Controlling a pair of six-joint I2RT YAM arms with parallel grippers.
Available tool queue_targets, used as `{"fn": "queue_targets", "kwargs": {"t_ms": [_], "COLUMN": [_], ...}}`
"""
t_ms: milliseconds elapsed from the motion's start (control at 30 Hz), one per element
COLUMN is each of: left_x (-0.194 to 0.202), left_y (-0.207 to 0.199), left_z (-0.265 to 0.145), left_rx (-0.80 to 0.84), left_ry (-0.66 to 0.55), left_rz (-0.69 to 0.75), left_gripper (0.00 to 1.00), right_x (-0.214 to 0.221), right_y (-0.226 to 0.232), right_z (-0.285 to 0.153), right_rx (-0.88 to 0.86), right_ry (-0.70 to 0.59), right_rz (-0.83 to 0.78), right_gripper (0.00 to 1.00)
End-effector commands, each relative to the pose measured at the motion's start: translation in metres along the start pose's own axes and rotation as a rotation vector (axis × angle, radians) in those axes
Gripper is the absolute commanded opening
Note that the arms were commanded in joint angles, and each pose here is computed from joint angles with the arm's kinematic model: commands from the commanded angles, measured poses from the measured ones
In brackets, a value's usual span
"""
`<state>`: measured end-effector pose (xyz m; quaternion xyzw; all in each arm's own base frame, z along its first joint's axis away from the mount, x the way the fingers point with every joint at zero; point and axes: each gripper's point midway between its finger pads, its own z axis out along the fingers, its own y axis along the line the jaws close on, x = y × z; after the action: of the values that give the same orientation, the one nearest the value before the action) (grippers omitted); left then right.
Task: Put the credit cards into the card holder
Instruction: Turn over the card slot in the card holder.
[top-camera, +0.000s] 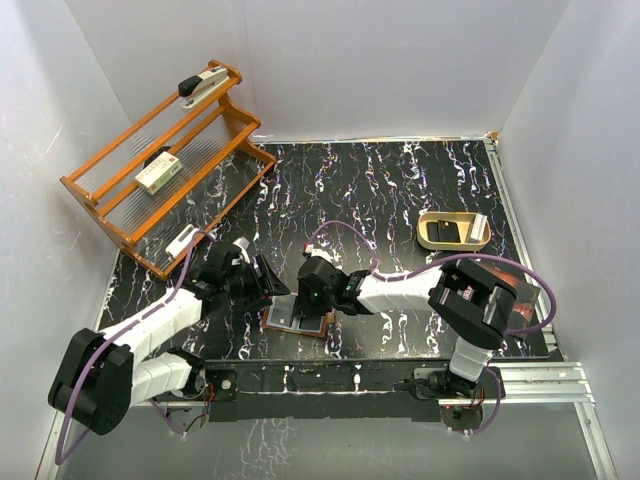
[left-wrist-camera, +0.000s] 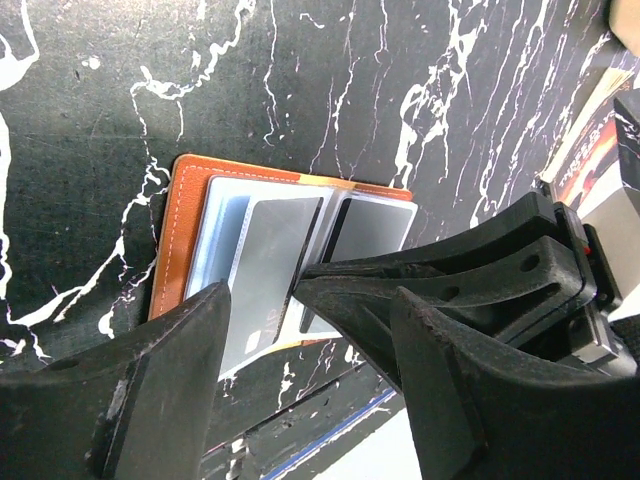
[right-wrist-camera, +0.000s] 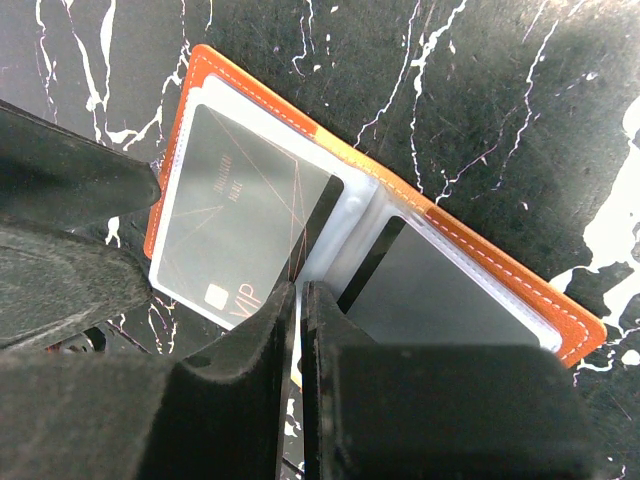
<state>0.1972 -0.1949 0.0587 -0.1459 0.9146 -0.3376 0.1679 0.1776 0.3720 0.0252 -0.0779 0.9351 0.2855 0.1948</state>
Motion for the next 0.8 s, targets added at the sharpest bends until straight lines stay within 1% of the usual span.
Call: {"fn": "queue_targets", "kwargs": {"t_ms": [0,267,433,600,767], "left_x": [0.004,0.008,0.011,0.013,0.013], "left_y": [0.005,0.012,0.01,0.0,-0.017], "left_z": [0.002,0.005,0.007,0.004,-0.006], "left_rx": [0.002,-0.012,0.012,0.056,0.119], "left_ry": [0.017,0.03,0.044,0.053,0.062], "left_rz": [0.02,0.036,0.024,0.012,-0.005], "left_gripper": [0.64,0.64,0.64,0.64,0.63], "right_x": [0.025,0.027,0.025,0.024,0.021], "right_y": [-0.032,-0.034,-0.032,-0.031,-0.031], "right_z": [0.006,0.005,0.005,0.005,0.003], "right_rx": [0.095,0.099,0.096,0.097,0.102], "right_ry": [0.069,0.07,0.066,0.064,0.054], "right_rz": [-0.026,-0.026,-0.023,-0.023,-0.024], "right_gripper": [0.07,0.07,0.07,0.07,0.07]}}
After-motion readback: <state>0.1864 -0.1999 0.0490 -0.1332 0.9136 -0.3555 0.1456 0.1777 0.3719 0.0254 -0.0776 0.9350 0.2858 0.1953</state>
